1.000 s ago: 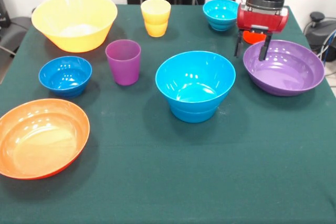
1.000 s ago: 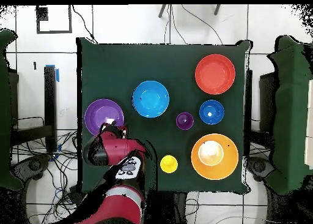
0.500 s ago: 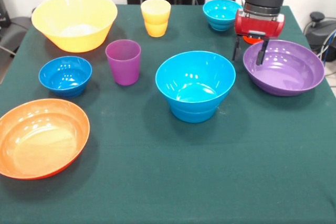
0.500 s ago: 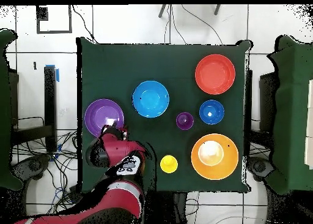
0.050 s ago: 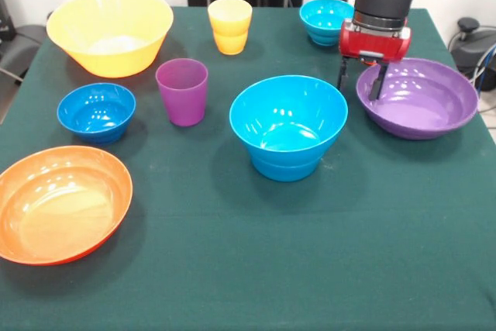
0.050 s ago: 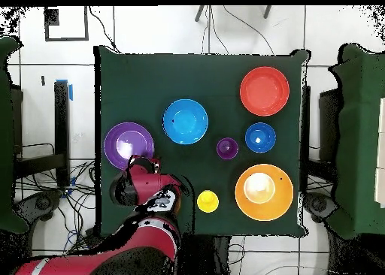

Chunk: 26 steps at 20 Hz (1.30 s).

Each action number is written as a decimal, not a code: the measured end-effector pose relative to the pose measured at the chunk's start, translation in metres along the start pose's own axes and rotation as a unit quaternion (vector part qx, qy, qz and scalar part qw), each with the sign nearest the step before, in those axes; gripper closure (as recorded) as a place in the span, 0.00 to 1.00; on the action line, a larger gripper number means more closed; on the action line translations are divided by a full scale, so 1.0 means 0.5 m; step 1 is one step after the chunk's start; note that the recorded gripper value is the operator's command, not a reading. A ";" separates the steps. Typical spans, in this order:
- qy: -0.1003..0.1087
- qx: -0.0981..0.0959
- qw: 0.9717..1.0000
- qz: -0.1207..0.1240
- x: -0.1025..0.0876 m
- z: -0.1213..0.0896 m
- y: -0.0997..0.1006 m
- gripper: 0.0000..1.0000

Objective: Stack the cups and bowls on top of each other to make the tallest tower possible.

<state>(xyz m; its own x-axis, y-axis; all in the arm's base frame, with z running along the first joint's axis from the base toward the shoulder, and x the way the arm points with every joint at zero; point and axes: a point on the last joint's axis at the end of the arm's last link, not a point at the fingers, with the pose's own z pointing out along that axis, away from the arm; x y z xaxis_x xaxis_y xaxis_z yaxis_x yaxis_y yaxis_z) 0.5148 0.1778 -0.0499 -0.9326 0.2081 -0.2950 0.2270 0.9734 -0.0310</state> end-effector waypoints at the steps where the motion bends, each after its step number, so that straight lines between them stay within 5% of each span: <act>1: -0.001 0.000 1.000 0.000 0.000 0.001 -0.001 0.00; 7: -0.012 -0.003 1.000 0.000 -0.005 0.003 0.000 0.00; 8: -0.013 -0.003 1.000 0.000 -0.005 0.003 0.001 1.00; 21: -0.033 -0.010 0.999 0.001 -0.030 -0.013 0.007 1.00; 26: -0.047 -0.016 0.999 0.005 -0.067 -0.052 0.016 1.00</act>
<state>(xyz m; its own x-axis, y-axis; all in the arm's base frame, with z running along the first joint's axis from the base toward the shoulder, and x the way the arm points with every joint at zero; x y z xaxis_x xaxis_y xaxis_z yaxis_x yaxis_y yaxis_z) 0.5404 0.1810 -0.0152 -0.8993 0.2103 -0.3835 0.2263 0.9741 0.0036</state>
